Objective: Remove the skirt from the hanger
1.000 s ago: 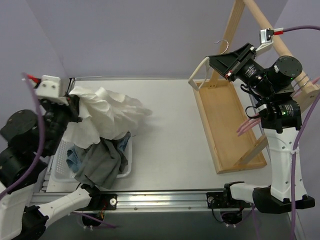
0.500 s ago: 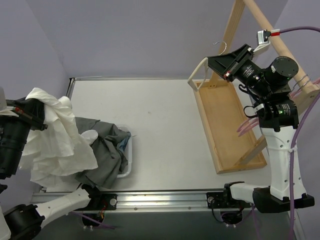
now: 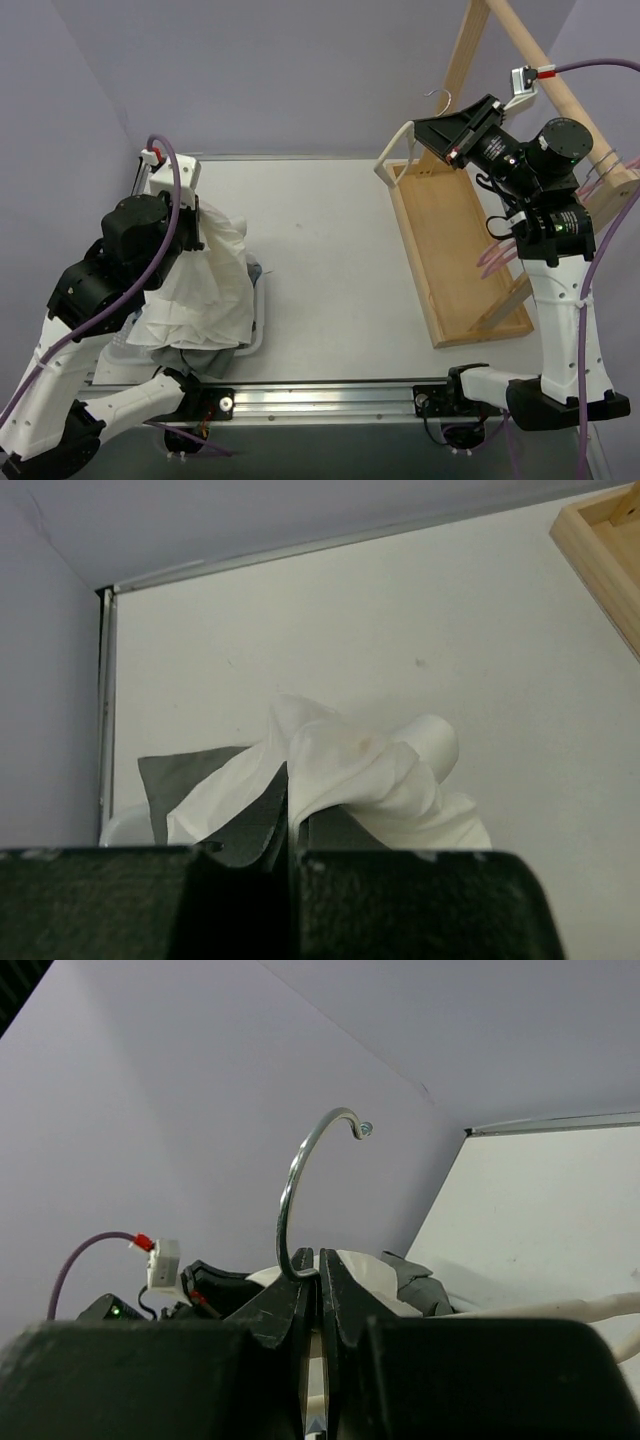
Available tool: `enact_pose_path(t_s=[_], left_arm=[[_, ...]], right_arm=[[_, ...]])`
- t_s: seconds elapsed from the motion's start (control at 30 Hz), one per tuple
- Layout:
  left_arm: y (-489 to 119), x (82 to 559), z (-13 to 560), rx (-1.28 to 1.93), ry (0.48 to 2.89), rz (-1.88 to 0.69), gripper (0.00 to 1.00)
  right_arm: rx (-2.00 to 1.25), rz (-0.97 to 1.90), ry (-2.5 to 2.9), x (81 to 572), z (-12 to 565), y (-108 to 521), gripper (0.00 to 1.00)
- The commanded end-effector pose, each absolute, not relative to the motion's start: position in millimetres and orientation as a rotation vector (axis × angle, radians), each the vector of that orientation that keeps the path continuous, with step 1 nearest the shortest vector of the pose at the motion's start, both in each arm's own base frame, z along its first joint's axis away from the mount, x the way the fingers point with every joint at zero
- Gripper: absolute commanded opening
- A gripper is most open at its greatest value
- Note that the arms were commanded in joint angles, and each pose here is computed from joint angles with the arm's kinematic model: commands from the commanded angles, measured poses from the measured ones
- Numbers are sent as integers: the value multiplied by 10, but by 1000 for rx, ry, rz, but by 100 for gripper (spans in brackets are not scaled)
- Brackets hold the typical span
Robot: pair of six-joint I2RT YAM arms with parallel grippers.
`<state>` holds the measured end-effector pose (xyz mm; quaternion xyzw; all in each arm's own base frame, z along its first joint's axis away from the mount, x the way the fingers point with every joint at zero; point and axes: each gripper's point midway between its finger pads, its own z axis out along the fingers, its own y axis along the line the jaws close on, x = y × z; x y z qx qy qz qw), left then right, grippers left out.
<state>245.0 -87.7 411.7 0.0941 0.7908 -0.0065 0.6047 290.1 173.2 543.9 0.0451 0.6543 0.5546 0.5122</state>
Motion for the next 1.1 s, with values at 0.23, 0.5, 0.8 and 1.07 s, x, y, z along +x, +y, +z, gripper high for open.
enact_pose_path(t_s=[0.23,0.5,0.8,1.07], left_arm=[[-708,2357,3433,-218,1930,-273,2],[-797,2321,2546,-582,1962,-446,2],[-523,2302,2324,-640,1992,-241,2],[-234,2303,1873,-940,2026,38,2]], right_arm=[[8,1347,1473,2685,5713,1728,0],[15,1372,1487,2708,5660,1752,0],[9,1366,1483,2745,5600,1752,0],[17,1360,1492,2783,5546,1746,0]])
